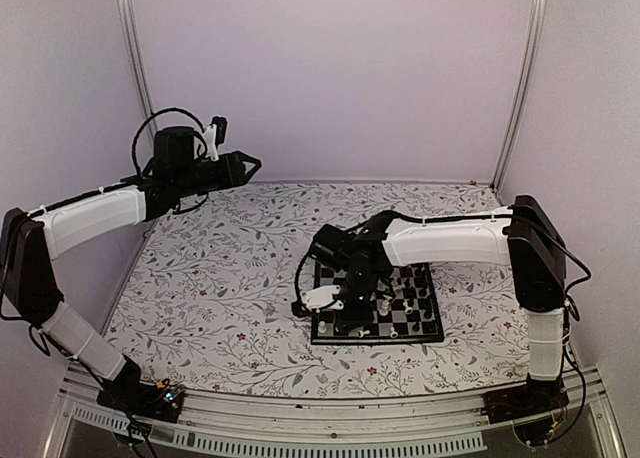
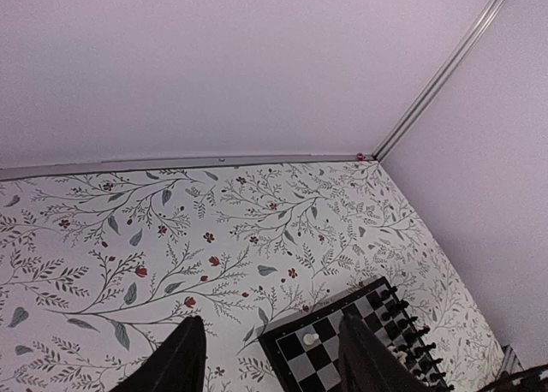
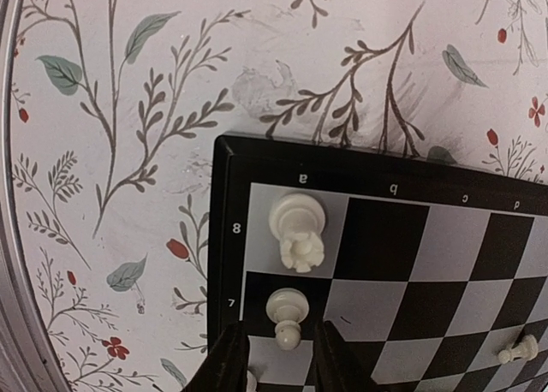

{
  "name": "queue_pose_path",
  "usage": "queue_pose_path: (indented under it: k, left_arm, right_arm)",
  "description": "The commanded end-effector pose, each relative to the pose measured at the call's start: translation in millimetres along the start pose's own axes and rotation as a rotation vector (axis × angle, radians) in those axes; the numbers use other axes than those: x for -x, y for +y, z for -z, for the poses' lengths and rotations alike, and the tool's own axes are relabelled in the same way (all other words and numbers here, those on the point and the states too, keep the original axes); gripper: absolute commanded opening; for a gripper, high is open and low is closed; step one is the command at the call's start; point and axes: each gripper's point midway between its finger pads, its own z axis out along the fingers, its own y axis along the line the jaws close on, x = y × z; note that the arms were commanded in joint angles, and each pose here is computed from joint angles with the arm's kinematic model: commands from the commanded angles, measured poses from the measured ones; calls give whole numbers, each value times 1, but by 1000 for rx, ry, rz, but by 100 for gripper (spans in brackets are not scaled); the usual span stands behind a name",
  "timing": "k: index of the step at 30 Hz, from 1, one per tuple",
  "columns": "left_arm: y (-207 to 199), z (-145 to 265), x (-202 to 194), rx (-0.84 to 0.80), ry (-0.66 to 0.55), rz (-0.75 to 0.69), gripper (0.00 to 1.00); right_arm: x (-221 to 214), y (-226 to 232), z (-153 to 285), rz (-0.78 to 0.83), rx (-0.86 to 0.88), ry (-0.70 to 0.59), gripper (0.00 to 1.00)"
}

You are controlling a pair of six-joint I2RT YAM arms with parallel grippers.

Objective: Set up the chess pieces on the board
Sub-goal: Place the chess piece on the chessboard, then pick up the chess piece from the chessboard.

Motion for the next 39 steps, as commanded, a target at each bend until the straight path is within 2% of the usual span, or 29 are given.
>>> queue_pose_path:
  k: [1, 8, 11, 15, 17, 22, 25, 28, 33, 39]
  left_arm:
    - [1, -2, 9, -10, -13, 2, 54]
    - [-14, -8, 4, -81, 24, -45, 54]
    - [-40, -16, -12, -119, 113, -202, 52]
    - [-85, -20, -66, -102, 287, -467, 51]
    - [-109, -17, -98, -151, 367, -570, 50]
    - [-168, 10, -182, -404, 526, -692, 48]
    - [-190, 17, -226, -466, 648, -753, 45]
    - [-200, 21, -261, -484, 747, -815, 43]
    - [-199, 11, -303, -432, 881, -899, 35]
    - [-207, 6, -329, -436, 932, -948, 34]
  right_arm:
    - [4, 4, -1, 4, 3, -13, 35]
    - [-4, -1, 29, 4, -58, -41, 40]
    - [-15, -10, 61, -36, -85, -120, 41]
    - [-44, -28, 108, -130, -103, -298, 42]
    - [-65, -39, 137, -183, -150, -397, 42]
    - [-123, -72, 185, -365, -273, -656, 44]
    - [-162, -92, 203, -504, -347, -797, 46]
    - [-182, -103, 196, -585, -382, -762, 46]
    - [-175, -97, 191, -582, -323, -796, 47]
    - [-182, -99, 186, -587, -347, -764, 48]
